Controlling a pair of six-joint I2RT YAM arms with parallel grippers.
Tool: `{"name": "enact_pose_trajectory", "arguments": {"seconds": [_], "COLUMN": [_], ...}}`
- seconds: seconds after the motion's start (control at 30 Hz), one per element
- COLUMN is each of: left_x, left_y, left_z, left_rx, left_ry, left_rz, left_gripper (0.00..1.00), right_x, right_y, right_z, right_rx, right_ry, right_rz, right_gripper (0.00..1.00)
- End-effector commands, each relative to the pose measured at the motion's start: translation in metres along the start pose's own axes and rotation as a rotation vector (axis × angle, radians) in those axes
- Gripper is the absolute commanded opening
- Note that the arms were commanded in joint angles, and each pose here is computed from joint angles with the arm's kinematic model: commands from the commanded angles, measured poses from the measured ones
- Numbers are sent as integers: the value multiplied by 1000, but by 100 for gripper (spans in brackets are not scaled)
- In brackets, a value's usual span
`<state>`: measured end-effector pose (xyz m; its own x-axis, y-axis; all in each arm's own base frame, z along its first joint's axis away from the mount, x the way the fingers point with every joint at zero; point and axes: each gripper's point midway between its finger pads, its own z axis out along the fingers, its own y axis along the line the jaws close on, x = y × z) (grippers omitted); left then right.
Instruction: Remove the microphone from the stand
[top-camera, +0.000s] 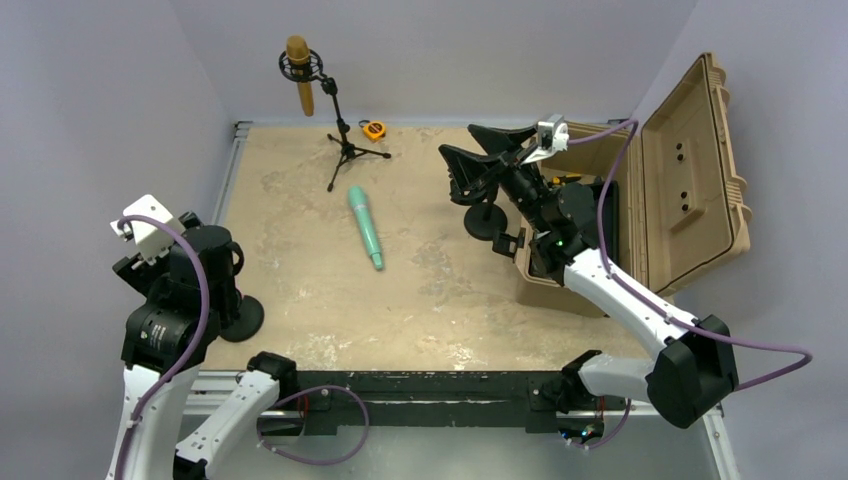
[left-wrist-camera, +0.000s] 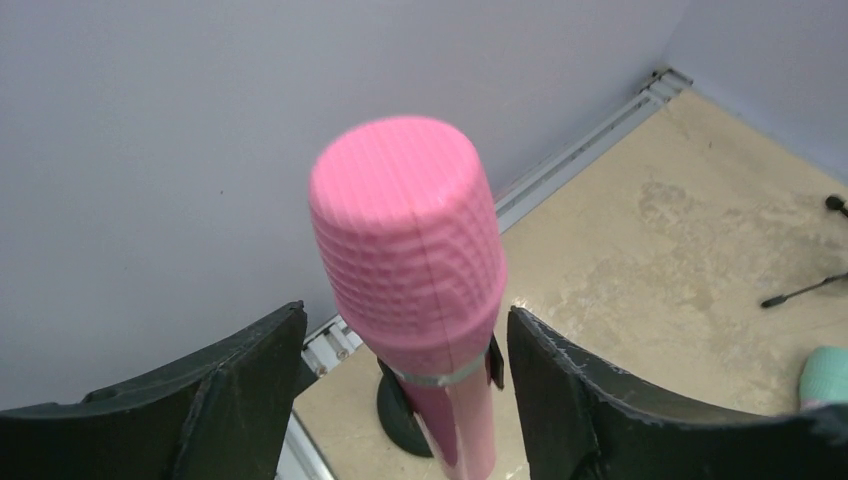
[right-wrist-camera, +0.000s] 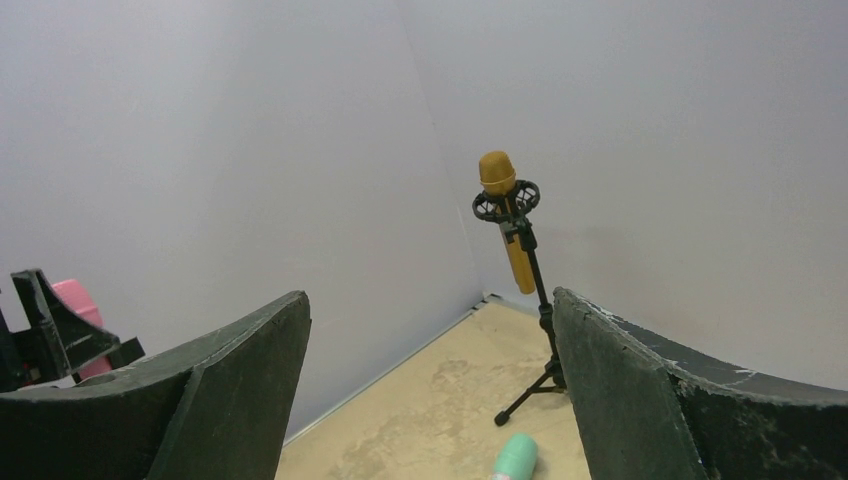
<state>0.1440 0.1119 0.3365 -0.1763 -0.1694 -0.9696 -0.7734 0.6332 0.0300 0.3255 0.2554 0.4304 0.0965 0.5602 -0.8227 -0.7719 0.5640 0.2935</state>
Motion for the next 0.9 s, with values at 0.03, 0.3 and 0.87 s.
{"name": "enact_pose_trajectory", "arguments": {"seconds": [0.03, 0.3, 0.87], "left_x": [-27, -39, -38], "left_y": [-7, -11, -61], "left_z": [7, 13, -14], "left_rx": [-40, -86, 345], "left_ry": [-95, -142, -49], "left_rz": [-15, -24, -36], "left_gripper": [83, 84, 0], "right_x": [-4, 3, 3], "right_y": [7, 6, 21], "right_z": [-4, -3, -5], "right_rx": [-21, -23, -98], "right_ry": [-20, -4, 4], "right_rz": [9, 11, -36], "right_gripper": [89, 89, 89]}}
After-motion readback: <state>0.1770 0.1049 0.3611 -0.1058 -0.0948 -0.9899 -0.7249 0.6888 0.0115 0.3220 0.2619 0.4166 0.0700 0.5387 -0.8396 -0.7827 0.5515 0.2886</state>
